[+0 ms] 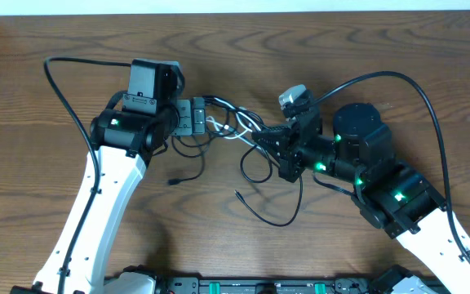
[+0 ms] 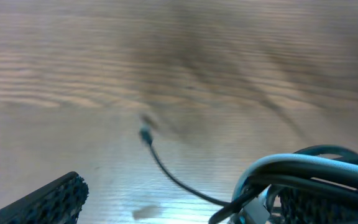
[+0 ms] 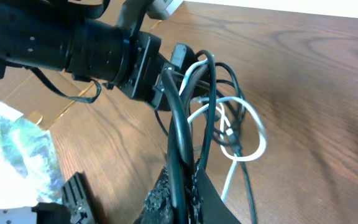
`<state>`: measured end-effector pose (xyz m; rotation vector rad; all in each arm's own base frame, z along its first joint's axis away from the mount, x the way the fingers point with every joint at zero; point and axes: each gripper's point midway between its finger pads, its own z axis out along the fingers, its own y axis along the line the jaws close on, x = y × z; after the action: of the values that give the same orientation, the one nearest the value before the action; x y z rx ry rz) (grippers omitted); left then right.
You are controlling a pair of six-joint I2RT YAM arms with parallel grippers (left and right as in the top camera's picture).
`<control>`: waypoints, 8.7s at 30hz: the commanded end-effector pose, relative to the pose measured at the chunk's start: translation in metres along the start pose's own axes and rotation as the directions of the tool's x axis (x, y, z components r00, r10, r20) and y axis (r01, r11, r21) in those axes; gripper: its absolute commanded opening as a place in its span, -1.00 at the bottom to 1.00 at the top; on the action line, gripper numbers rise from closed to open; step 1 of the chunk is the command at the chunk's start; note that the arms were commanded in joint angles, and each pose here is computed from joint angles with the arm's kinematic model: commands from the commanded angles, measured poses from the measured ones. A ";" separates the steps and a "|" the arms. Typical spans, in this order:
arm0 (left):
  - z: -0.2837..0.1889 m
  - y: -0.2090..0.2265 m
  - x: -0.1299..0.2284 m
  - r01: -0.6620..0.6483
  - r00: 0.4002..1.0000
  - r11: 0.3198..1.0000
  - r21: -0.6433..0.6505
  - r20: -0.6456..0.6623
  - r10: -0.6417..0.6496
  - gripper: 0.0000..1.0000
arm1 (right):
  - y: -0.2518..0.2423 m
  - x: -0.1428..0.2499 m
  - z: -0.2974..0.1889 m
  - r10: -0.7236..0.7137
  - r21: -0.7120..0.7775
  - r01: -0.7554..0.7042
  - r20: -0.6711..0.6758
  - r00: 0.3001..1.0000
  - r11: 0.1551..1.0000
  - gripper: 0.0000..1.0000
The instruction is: Untangle cables
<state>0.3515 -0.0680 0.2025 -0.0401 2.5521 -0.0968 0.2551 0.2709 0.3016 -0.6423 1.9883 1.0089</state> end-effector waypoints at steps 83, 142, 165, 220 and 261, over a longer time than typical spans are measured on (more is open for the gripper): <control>-0.099 -0.153 0.044 -0.334 0.913 0.344 0.877 0.210 0.351 -0.85 | -0.105 0.027 -0.005 -0.013 0.128 0.031 -0.145 0.989 0.991 0.99; -0.095 -0.199 0.033 -0.416 0.889 0.387 0.823 0.279 0.363 -0.66 | -0.086 0.025 -0.006 0.173 0.082 -0.163 -0.124 0.977 0.983 -0.98; -0.080 -0.191 0.026 -0.436 0.887 0.471 0.767 0.278 0.367 0.78 | -0.040 0.028 -0.005 0.054 -0.170 -0.082 -0.160 0.986 0.982 -0.94; -0.042 -0.155 0.007 -0.380 0.924 0.734 0.563 0.202 0.324 0.88 | -0.040 0.028 -0.014 0.085 -0.213 -0.120 -0.168 0.982 0.970 -0.98; 0.010 0.028 -0.013 -0.229 0.965 0.844 -0.484 0.004 0.264 0.21 | -0.028 0.029 -0.018 0.087 -0.277 -0.135 -0.177 0.980 0.951 -0.98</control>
<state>0.3621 -0.0923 0.1849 0.2990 2.5005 0.3113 0.2586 0.2376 0.2570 -0.7579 2.1133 1.3468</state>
